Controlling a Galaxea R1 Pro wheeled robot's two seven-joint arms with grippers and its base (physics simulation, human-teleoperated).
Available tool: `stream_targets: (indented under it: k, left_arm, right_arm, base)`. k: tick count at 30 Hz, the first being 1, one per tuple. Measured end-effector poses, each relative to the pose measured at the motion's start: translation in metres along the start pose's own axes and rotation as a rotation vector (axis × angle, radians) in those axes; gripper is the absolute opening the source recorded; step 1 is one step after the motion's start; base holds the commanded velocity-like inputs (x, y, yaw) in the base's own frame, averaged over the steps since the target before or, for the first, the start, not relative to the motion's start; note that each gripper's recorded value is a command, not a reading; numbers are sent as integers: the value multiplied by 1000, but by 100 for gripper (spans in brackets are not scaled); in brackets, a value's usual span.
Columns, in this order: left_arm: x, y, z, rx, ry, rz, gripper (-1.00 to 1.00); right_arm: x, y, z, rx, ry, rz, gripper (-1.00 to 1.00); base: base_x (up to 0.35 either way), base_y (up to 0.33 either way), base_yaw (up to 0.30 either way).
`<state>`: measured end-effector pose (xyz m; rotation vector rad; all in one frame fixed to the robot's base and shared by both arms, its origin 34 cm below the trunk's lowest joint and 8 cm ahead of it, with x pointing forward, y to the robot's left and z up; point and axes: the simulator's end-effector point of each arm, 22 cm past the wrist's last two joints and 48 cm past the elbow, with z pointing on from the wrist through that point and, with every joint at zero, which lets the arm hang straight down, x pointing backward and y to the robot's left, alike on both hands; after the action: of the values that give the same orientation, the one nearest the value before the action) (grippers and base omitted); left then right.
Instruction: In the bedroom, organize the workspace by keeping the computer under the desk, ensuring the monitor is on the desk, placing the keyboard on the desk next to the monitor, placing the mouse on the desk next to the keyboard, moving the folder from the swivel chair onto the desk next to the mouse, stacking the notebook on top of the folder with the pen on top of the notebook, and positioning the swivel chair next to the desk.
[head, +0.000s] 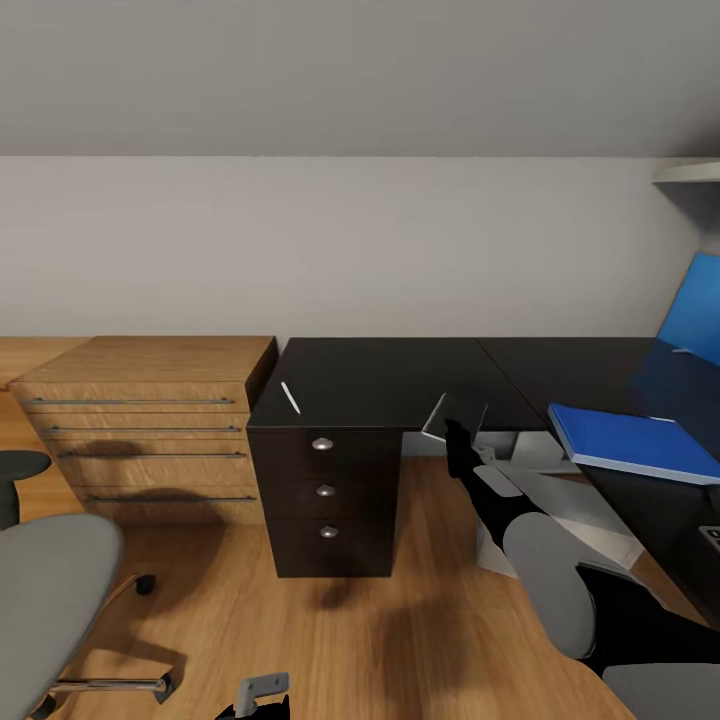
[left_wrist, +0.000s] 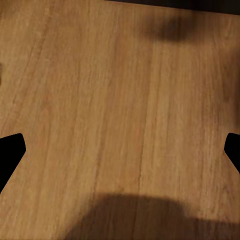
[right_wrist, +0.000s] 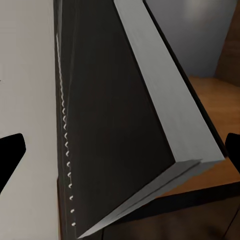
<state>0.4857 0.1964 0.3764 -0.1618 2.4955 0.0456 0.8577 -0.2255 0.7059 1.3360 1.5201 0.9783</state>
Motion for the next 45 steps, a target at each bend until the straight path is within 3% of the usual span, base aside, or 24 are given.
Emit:
stream_targets:
  k: [7, 8, 29, 45]
  left_arm:
    - [0, 0, 0, 0, 0, 0, 100]
    - [0, 0, 0, 0, 0, 0, 100]
    - [0, 0, 0, 0, 0, 0, 100]
    - [-23, 0, -23, -2, 1, 0, 100]
  right_arm:
    - [-1, 0, 0, 0, -2, -2, 100]
    - [-1, 0, 0, 0, -2, -2, -100]
    - [-1, 2, 0, -5, -3, -5, -100]
    - [-13, 50, -5, -65, -15, -8, -100]
  base:
    - [0, 0, 0]
    - [0, 0, 0]
    - [0, 0, 0]
    - [0, 0, 0]
